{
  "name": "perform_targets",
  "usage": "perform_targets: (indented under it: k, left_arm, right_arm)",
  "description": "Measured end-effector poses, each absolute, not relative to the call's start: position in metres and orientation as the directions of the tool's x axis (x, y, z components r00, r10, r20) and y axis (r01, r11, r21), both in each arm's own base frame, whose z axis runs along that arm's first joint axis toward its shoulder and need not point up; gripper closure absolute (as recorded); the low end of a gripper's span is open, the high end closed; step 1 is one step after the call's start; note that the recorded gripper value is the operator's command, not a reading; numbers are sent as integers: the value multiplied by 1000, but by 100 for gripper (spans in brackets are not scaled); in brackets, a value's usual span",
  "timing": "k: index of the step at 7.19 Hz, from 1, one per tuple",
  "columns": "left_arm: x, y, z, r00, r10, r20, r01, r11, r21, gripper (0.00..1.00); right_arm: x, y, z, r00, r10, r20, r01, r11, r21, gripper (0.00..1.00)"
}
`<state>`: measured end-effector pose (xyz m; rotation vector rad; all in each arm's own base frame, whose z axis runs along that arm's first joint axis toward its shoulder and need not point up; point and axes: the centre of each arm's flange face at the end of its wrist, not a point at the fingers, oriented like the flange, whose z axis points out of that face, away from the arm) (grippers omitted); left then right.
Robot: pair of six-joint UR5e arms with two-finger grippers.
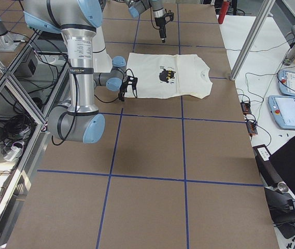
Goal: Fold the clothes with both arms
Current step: 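Release the sleeve and move both grippers toward the near hem, then grasp the near hem corners with both grippers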
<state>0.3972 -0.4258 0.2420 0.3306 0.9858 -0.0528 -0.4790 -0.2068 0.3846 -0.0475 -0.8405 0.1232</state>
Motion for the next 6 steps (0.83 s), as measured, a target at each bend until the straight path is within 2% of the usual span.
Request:
perform_targets:
  k: [1, 6]
  left_arm:
    - [397, -425, 243, 556, 105, -825, 192, 949, 251, 0]
    - [399, -426, 246, 561, 103, -821, 188, 951, 248, 0]
  right_arm:
    - [-479, -206, 385, 661, 127, 740, -87, 992, -92, 100]
    - [-476, -207, 378, 649, 126, 750, -90, 992, -89, 100]
